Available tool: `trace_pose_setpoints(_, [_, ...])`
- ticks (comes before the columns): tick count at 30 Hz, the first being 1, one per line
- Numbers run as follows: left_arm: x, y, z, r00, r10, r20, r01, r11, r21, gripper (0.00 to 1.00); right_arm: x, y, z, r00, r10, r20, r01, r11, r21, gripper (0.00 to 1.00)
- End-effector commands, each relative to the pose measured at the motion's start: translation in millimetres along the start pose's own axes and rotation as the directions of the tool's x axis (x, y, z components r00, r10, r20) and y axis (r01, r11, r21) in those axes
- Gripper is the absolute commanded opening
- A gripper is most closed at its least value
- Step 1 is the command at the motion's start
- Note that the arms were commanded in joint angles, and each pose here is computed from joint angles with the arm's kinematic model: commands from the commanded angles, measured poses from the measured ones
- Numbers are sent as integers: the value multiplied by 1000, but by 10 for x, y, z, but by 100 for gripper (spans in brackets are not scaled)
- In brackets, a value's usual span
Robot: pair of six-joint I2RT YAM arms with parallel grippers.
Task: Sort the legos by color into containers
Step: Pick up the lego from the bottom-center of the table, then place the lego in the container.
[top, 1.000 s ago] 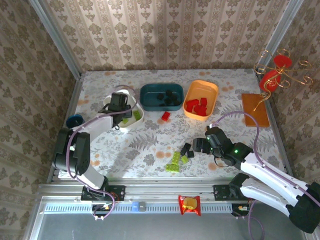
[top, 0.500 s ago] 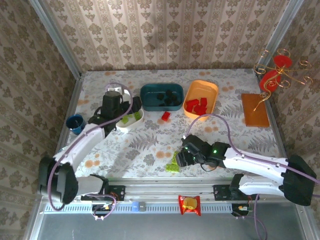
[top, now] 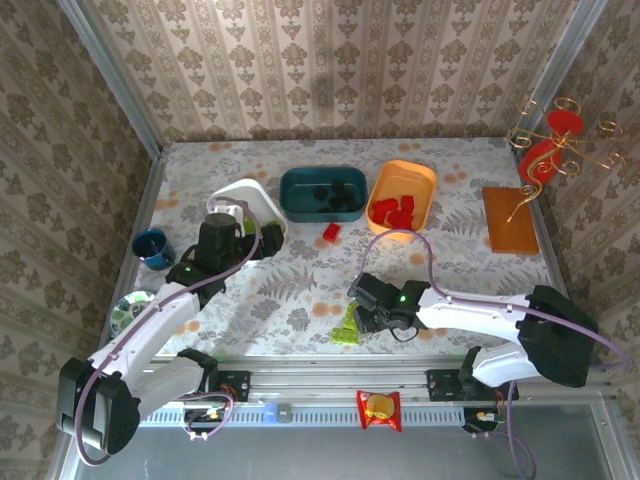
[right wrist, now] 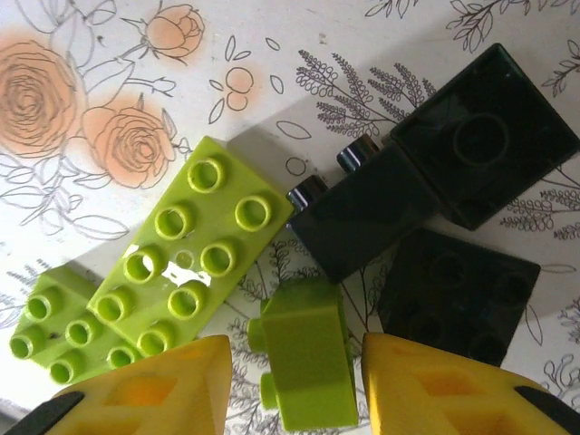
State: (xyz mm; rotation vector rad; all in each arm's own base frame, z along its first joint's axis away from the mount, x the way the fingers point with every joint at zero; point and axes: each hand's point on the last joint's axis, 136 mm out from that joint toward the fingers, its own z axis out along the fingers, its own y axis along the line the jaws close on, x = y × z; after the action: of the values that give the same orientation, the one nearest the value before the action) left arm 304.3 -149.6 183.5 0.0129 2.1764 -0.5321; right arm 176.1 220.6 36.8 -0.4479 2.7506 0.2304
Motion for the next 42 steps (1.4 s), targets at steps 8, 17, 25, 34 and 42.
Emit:
trace_pose_setpoints(8, [184, -53, -73, 999, -14, -46, 16, 999, 29, 100, -136, 9, 6, 1000, -9, 22, 8, 999, 46, 25])
trace_pose_setpoints(17, [234, 33, -142, 999, -48, -15, 48, 999, 18, 100, -629, 241, -746, 981, -60, 186, 77, 994, -82, 18])
trace_pose_setpoints(25, [378, 188, -247, 996, -93, 5, 93, 996, -18, 99, -1997, 1040, -873, 925, -23, 378, 155, 934, -323, 18])
trace_pose_setpoints(34, [406, 286, -479, 997, -73, 33, 75, 996, -49, 96, -2980, 1671, -67, 951, 23, 309, 133, 870, -475, 18])
trace_pose_setpoints(42, [458, 216, -434, 998, -61, -19, 61, 998, -21, 96, -3328, 1589, 310, 958, 99, 270, 49, 868, -494, 54])
